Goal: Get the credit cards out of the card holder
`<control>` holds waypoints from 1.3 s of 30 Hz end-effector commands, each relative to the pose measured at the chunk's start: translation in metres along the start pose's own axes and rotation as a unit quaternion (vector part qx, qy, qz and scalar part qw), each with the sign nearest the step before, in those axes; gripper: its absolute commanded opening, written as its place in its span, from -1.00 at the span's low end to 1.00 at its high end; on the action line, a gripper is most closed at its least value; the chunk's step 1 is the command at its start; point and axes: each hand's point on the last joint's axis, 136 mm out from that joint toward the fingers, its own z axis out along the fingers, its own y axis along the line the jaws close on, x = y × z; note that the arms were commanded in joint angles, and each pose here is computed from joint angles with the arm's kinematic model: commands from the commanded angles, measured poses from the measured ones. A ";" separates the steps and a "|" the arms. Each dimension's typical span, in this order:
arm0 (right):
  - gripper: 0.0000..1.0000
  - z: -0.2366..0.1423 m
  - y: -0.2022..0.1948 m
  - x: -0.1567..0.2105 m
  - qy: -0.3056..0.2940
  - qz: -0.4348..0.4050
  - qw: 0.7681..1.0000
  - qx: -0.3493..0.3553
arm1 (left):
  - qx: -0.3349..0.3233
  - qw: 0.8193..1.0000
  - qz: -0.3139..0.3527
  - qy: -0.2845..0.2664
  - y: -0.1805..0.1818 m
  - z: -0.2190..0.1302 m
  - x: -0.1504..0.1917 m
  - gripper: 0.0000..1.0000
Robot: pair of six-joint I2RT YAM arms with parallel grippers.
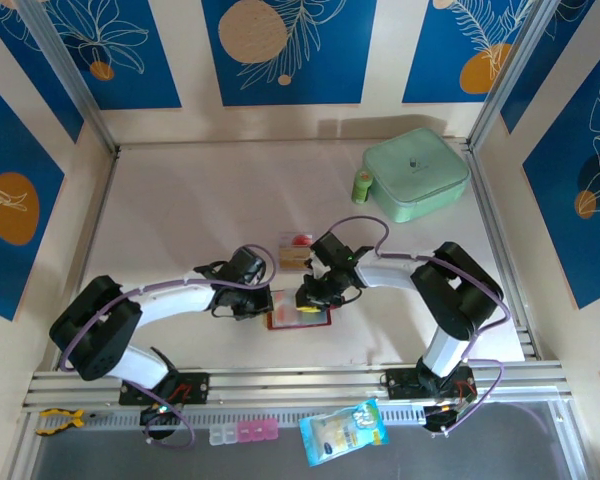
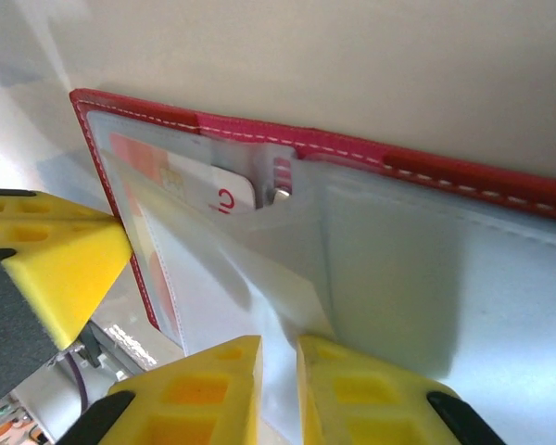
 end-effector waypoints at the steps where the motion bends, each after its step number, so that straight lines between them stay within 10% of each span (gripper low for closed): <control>1: -0.65 -0.004 0.001 0.004 0.007 -0.008 1.000 -0.026 | 0.015 1.000 0.010 -0.007 -0.013 -0.011 -0.003 -0.76; 39: -0.50 -0.030 0.014 0.001 -0.028 -0.028 0.998 -0.057 | 0.117 0.993 0.014 0.019 -0.072 0.000 -0.005 -0.58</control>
